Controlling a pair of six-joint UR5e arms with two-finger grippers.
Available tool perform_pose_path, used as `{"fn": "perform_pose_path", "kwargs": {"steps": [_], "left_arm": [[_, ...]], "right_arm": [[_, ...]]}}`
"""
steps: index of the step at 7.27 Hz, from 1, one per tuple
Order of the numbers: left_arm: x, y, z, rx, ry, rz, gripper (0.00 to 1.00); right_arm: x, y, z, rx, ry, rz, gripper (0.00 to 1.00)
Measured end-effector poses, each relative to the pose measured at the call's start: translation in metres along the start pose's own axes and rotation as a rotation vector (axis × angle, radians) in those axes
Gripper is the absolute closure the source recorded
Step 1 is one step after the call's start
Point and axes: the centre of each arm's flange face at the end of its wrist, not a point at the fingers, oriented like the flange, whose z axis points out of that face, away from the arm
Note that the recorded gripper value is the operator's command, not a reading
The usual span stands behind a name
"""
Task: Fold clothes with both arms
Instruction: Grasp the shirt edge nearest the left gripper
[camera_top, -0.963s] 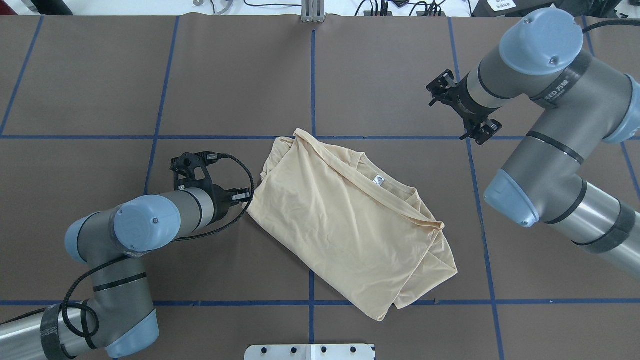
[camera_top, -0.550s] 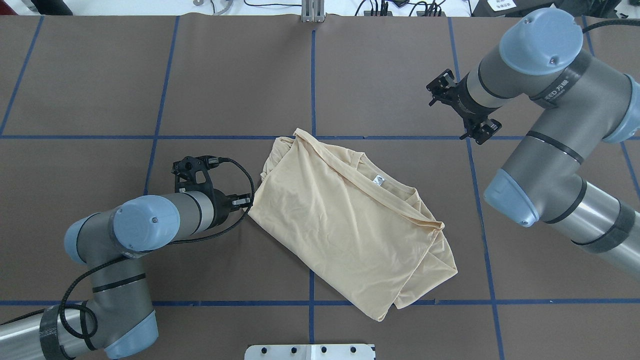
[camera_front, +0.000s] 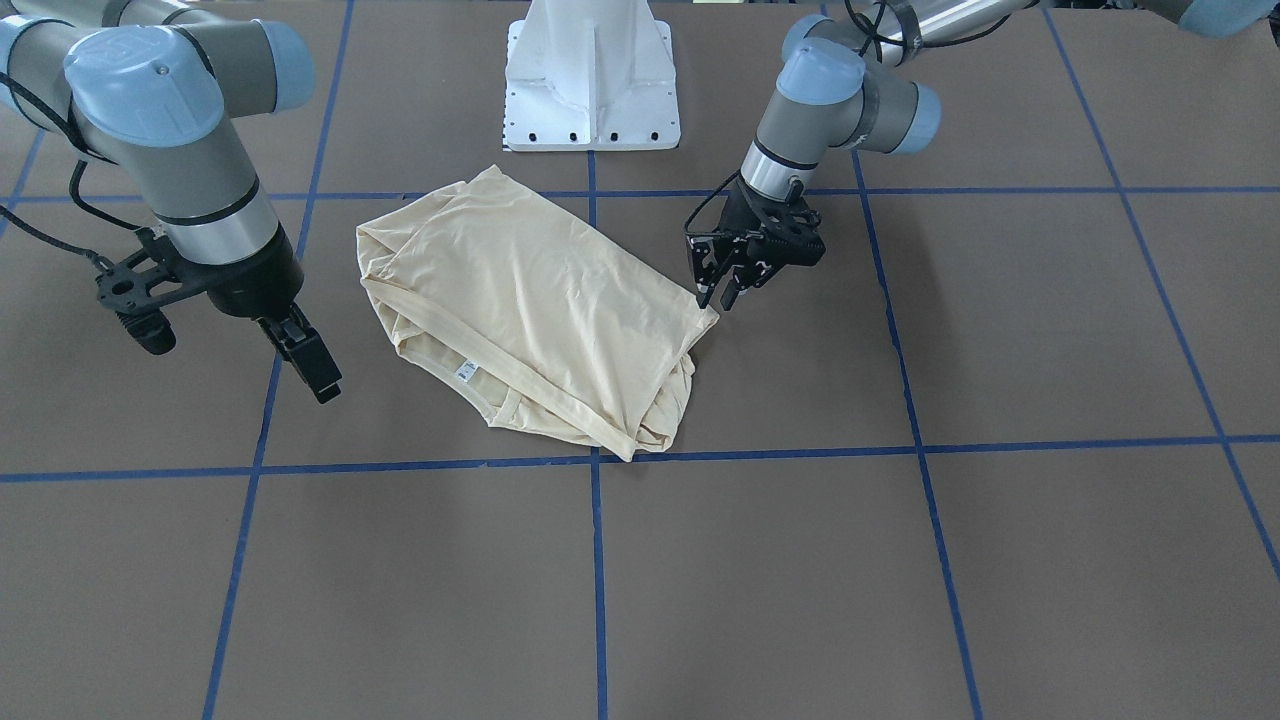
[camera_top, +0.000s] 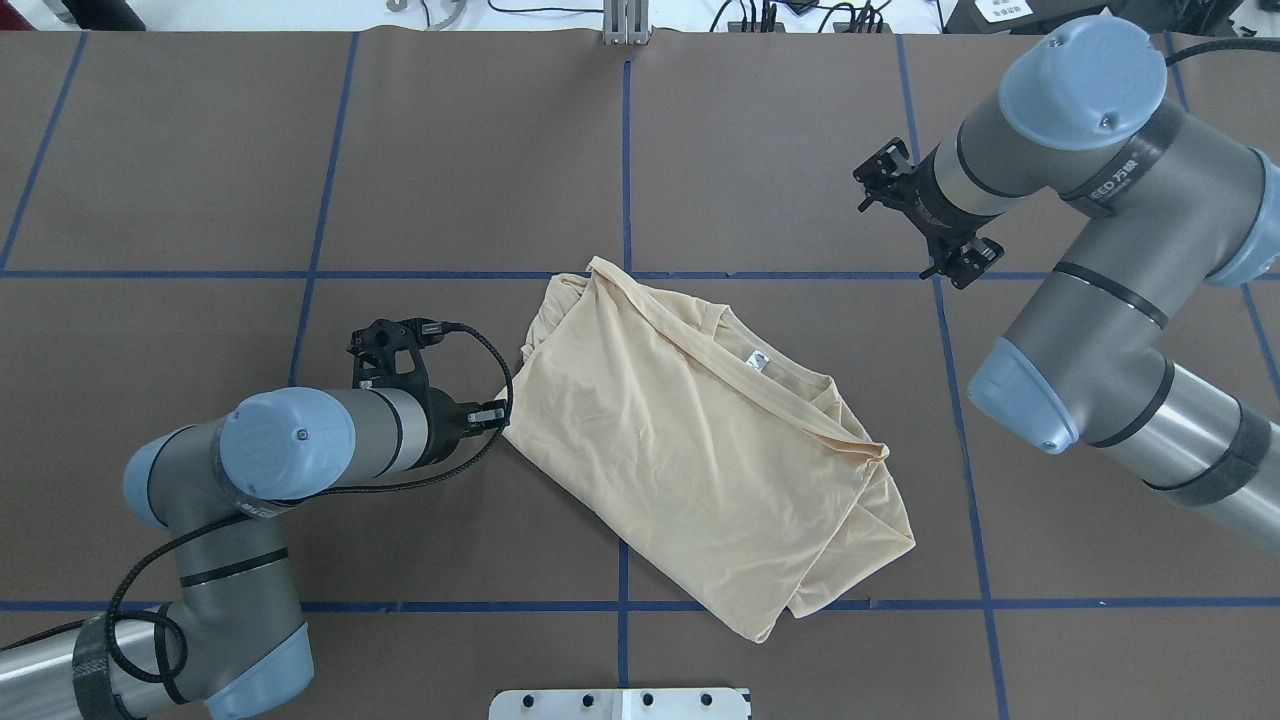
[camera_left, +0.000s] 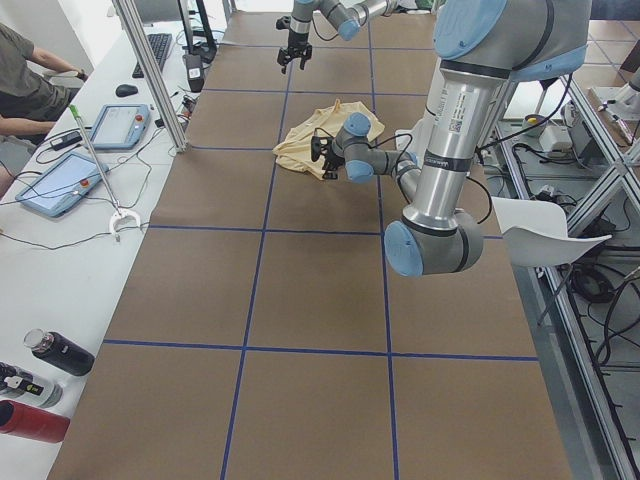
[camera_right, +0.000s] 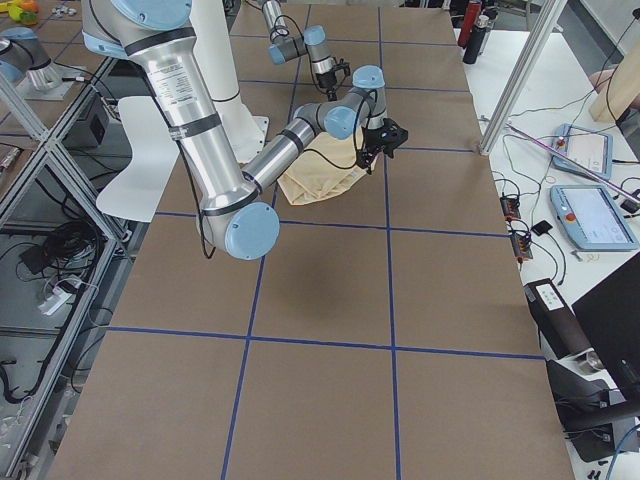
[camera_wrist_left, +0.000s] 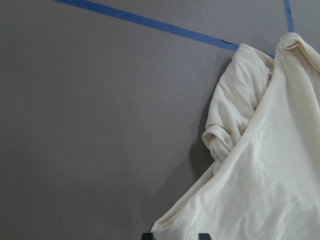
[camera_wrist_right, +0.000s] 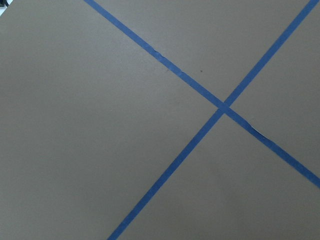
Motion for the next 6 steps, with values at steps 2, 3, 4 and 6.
{"fn": "perform_pose_path", "kwargs": {"steps": [2,3,4,6], "left_arm": [[-0.0028,0.0009,0.008,-0.001,-0.012,0.007,0.65],[-0.0036,0.001,0.01,-0.001,-0.015,0.009,0.85],[-0.0033,0.0009,0.0107,0.0,-0.015,0.008,1.0],[-0.0035,0.0007,0.0121,0.002,-0.015,0.003,1.0]], "right_arm": [[0.0007,-0.0007,0.0,0.001,0.001,0.001,0.0],[0.0014,-0.0014,0.0005,0.002,0.003,0.002,0.0],[0.0028,-0.0023,0.0014,0.002,0.005,0.002,0.0],[0.0053,-0.004,0.004,0.003,0.011,0.004,0.0]]}}
